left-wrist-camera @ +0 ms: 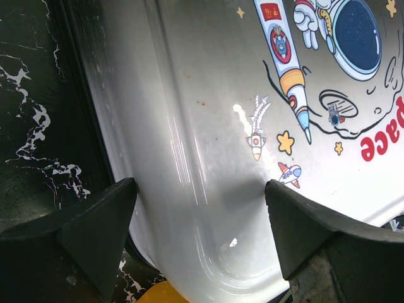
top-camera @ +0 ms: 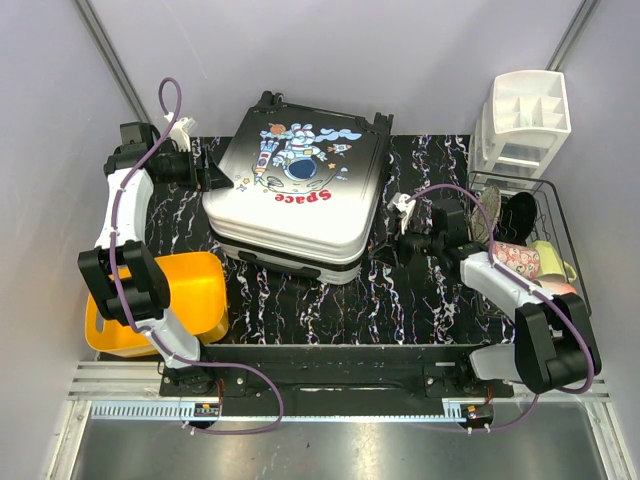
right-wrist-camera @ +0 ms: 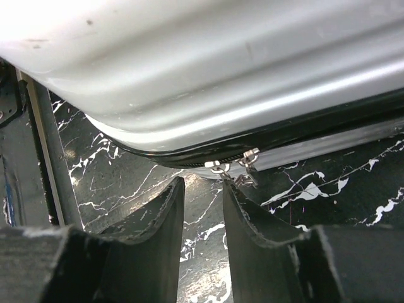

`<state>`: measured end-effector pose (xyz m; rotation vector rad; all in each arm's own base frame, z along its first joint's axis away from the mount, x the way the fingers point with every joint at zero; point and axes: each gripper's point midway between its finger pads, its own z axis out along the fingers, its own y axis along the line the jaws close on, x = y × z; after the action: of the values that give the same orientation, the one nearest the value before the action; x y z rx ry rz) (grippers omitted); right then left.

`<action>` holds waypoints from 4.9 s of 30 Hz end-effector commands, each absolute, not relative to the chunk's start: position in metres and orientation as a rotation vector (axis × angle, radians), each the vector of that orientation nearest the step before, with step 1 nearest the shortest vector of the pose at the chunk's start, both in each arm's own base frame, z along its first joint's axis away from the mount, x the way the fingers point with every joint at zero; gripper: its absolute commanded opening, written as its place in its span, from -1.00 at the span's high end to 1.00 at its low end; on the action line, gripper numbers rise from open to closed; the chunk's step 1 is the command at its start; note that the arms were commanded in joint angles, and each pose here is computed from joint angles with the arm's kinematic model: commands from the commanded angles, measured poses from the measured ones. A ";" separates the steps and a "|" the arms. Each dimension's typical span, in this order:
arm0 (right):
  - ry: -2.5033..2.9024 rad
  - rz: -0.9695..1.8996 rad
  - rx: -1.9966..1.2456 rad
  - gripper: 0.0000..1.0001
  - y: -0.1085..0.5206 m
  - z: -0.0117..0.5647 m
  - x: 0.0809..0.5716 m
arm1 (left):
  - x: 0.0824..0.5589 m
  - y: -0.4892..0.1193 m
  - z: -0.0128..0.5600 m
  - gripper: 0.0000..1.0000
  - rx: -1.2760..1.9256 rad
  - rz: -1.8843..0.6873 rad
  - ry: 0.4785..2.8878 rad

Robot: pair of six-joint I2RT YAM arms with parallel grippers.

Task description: Open, take out, and arrange the luggage

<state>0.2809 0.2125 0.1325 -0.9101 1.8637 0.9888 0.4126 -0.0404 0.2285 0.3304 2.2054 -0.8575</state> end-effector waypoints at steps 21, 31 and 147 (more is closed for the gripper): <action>1.686 0.891 -1.167 0.28 0.246 0.134 0.296 | 0.398 -0.053 0.227 -0.71 0.381 -0.924 2.208; 1.666 0.862 -1.151 1.00 0.236 0.143 0.278 | 0.385 -0.056 0.225 -0.68 0.419 -0.919 2.198; 2.090 0.443 -0.510 -0.55 0.238 0.171 0.302 | 0.330 -0.065 0.158 -0.65 0.202 -0.928 2.315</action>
<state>0.2442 0.2619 0.1716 -0.7408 2.0878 0.7114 0.3810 -0.0357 0.2198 0.2287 2.0853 -0.7893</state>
